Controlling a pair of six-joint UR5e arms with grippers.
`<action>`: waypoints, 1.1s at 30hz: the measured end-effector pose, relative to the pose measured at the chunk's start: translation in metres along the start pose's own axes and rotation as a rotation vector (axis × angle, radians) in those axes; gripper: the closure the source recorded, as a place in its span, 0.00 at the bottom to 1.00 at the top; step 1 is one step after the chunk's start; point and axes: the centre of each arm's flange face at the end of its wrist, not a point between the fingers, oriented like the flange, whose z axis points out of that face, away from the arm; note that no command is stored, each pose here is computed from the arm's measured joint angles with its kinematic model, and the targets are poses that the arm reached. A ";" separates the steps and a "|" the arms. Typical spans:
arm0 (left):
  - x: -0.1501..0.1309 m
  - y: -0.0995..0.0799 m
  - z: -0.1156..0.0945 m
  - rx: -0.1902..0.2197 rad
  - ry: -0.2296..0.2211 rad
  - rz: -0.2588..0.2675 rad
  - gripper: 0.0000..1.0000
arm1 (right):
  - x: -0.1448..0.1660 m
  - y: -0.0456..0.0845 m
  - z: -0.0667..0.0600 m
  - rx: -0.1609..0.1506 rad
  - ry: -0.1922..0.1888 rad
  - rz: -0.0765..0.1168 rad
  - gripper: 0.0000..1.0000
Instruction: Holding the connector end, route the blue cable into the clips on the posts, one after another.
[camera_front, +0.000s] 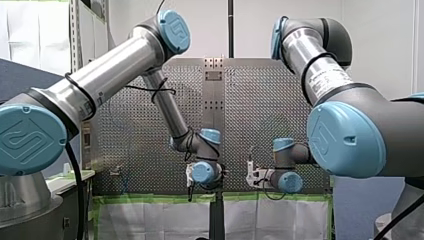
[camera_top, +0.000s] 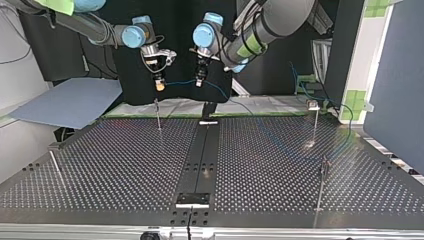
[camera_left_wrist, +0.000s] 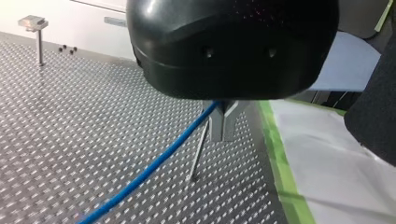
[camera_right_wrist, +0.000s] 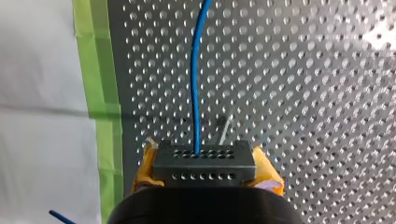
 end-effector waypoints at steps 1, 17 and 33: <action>0.003 -0.004 -0.001 0.002 0.006 0.004 1.00 | 0.000 0.005 0.000 0.000 -0.001 0.003 1.00; 0.052 -0.065 -0.001 0.013 0.045 0.008 1.00 | -0.031 0.056 -0.005 -0.078 -0.042 0.026 1.00; 0.036 -0.104 0.032 0.024 0.009 -0.009 1.00 | -0.019 0.093 0.007 -0.131 -0.016 0.022 1.00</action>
